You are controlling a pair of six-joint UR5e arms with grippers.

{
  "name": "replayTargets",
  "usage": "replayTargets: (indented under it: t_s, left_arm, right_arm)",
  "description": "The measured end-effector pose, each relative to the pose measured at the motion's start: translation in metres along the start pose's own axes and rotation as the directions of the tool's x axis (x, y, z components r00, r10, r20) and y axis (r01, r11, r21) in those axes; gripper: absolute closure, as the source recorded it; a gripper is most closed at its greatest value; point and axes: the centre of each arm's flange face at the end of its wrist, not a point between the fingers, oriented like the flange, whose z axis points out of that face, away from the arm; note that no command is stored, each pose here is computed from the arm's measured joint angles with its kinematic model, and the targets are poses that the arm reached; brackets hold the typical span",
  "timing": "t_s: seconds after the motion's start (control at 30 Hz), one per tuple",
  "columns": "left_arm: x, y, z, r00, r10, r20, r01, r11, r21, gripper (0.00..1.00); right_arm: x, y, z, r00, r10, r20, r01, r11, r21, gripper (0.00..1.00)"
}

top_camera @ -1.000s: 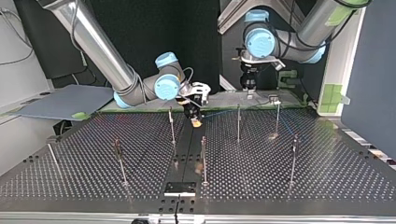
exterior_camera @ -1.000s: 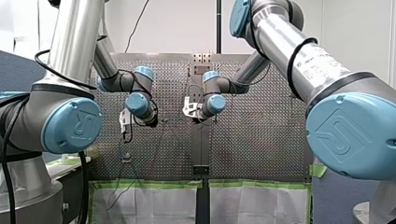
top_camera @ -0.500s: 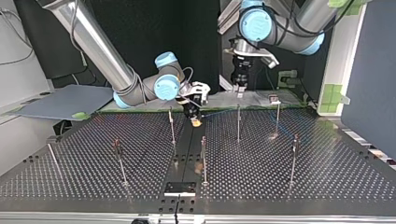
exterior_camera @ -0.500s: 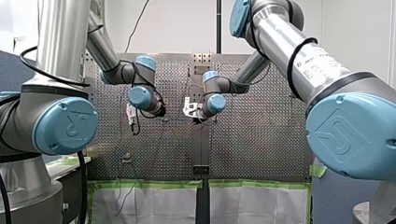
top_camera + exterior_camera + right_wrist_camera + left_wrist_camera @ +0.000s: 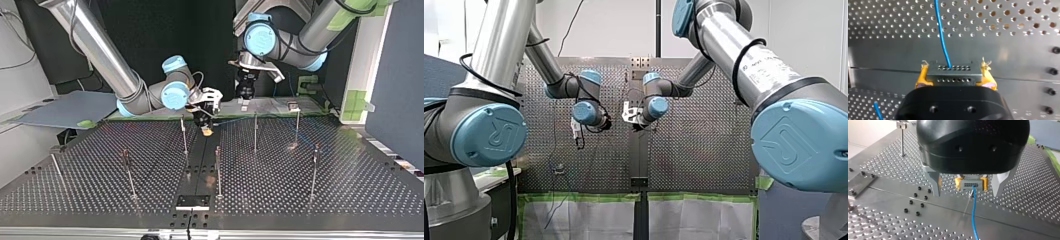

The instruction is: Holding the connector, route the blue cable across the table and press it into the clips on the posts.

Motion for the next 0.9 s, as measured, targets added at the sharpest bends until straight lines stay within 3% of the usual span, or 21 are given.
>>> replayTargets:
  t_s: [0.3,0.5,0.67,0.9]
  left_arm:
    - [0.012,-0.008,0.032,0.9996,-0.018,-0.023,0.017,0.9998,-0.011,0.00]
    - [0.013,-0.007,0.057,0.9998,-0.021,-0.007,0.021,0.9987,-0.046,0.00]
    - [0.002,-0.010,0.074,0.9994,-0.026,0.023,0.027,0.9984,-0.050,0.00]
    - [0.009,-0.010,0.097,0.9996,-0.022,0.015,0.023,0.9979,-0.060,0.00]
  right_arm:
    - [0.013,-0.002,-0.008,1.0000,-0.003,-0.004,0.003,1.0000,0.002,1.00]
    - [0.013,-0.005,-0.009,1.0000,-0.005,-0.002,0.005,1.0000,0.007,1.00]
    - [0.013,-0.005,-0.009,1.0000,-0.006,-0.003,0.006,0.9999,0.010,1.00]
    - [0.013,-0.003,-0.008,1.0000,-0.005,-0.005,0.005,1.0000,0.008,1.00]
